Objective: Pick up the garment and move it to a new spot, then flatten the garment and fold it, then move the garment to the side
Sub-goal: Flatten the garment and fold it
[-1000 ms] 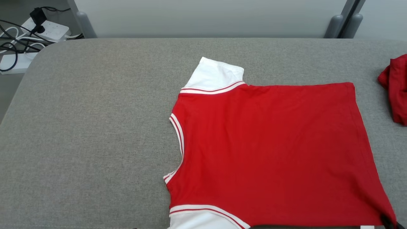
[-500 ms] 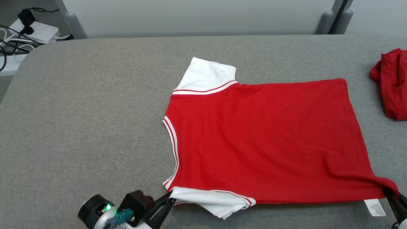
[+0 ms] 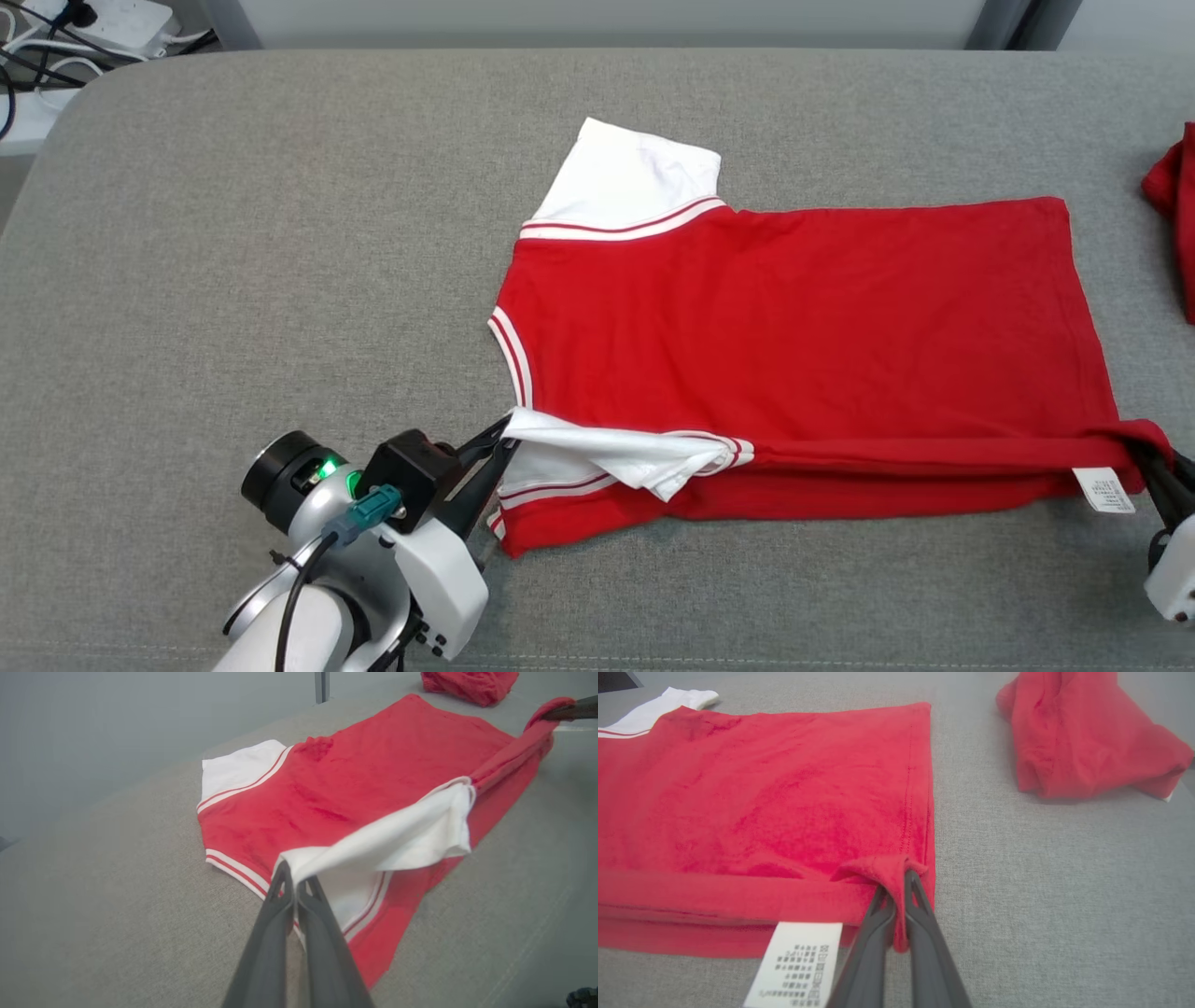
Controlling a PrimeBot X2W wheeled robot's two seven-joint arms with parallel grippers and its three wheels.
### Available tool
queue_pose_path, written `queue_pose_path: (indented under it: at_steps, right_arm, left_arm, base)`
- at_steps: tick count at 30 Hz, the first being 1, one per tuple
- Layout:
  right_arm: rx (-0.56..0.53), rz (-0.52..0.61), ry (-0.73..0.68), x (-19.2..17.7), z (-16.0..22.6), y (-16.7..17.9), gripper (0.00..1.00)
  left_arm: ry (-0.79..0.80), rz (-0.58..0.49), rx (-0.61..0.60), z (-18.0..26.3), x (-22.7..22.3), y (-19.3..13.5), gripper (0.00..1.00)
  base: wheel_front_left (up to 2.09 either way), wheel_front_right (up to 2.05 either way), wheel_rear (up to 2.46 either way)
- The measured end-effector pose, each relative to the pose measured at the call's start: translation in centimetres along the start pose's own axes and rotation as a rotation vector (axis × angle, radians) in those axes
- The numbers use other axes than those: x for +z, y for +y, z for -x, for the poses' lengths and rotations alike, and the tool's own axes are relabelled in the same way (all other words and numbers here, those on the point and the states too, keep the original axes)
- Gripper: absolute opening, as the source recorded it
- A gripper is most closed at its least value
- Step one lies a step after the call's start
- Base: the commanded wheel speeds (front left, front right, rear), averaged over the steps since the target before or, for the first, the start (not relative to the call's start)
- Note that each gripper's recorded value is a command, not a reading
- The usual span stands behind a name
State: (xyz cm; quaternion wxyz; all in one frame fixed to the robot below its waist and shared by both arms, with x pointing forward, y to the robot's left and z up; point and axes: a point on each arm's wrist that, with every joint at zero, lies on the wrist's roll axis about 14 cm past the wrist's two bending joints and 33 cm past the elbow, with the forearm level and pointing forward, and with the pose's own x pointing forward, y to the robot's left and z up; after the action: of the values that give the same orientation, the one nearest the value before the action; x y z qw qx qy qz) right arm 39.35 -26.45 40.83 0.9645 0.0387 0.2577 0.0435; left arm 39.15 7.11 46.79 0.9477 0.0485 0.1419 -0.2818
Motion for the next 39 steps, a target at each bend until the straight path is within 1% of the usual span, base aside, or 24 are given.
queue_pose_path:
  at_steps: [1,13,14,16,17,18,19,20,21,22,27,30,31,35,39]
  right_arm:
    - [0.007,0.004,0.020,-0.1,-0.9,0.2,0.00]
    - [0.025,0.002,0.085,-0.3,-5.0,0.9,0.00]
    - [0.027,0.004,0.091,-0.4,-5.3,1.0,0.03]
    - [0.027,0.007,0.098,-0.5,-5.8,1.0,0.34]
    - [0.028,0.009,0.097,-0.4,-6.0,1.1,0.44]
    - [0.029,0.012,0.099,-0.4,-6.2,1.1,0.83]
    - [0.029,0.014,0.092,-0.3,-6.3,1.1,0.83]
    - [0.030,0.014,0.079,0.0,-6.5,1.2,1.00]
    - [0.027,0.013,0.067,0.2,-6.6,1.1,1.00]
    - [0.024,0.014,0.056,0.4,-6.7,1.0,1.00]
    - [0.024,0.005,-0.038,2.1,-7.3,1.4,1.00]
    - [0.024,0.022,-0.095,3.0,-7.3,1.5,1.00]
    - [0.025,0.038,-0.151,4.0,-7.3,1.5,1.00]
    - [0.049,0.055,-0.230,5.0,-6.9,2.6,1.00]
    - [0.076,0.042,-0.288,5.8,-6.3,4.0,1.00]
  left_arm:
    - [0.001,0.000,-0.002,-0.7,-0.4,0.3,0.00]
    - [0.005,-0.015,-0.010,-5.0,-2.0,1.8,0.00]
    - [0.012,-0.018,-0.016,-5.3,-2.3,1.9,0.00]
    - [0.019,-0.026,-0.018,-6.0,-2.7,2.2,0.00]
    - [0.024,-0.028,-0.017,-6.2,-2.8,2.4,0.00]
    - [0.025,-0.031,-0.017,-6.5,-2.9,2.5,0.02]
    - [0.024,-0.033,-0.017,-6.8,-3.0,2.6,0.02]
    - [0.024,-0.034,-0.017,-7.1,-3.0,2.7,0.32]
    - [0.022,-0.034,-0.017,-7.4,-3.0,2.7,0.73]
    - [0.015,-0.033,-0.016,-7.6,-3.0,2.8,1.00]
    - [0.005,-0.035,0.002,-8.2,-3.3,3.3,1.00]
    - [-0.012,-0.030,0.023,-8.2,-3.4,3.5,1.00]
    - [-0.042,-0.023,0.048,-8.3,-2.9,3.6,1.00]
    - [-0.102,-0.016,0.134,-7.9,-1.6,5.3,1.00]
    - [-0.189,0.053,0.226,-7.3,0.7,6.6,1.00]
  base:
    - [0.00,0.00,0.00]
    - [0.00,0.00,0.00]
    - [0.00,0.00,0.00]
    - [0.00,0.00,0.00]
    - [0.00,0.00,0.00]
    - [0.00,0.00,0.00]
    - [0.00,0.00,0.00]
    - [0.00,0.00,0.00]
    - [0.00,0.00,0.00]
    - [0.00,0.00,0.00]
    - [0.00,0.00,0.00]
    - [0.00,0.00,0.00]
    - [0.00,0.00,0.00]
    - [0.00,0.00,0.00]
    - [0.00,0.00,0.00]
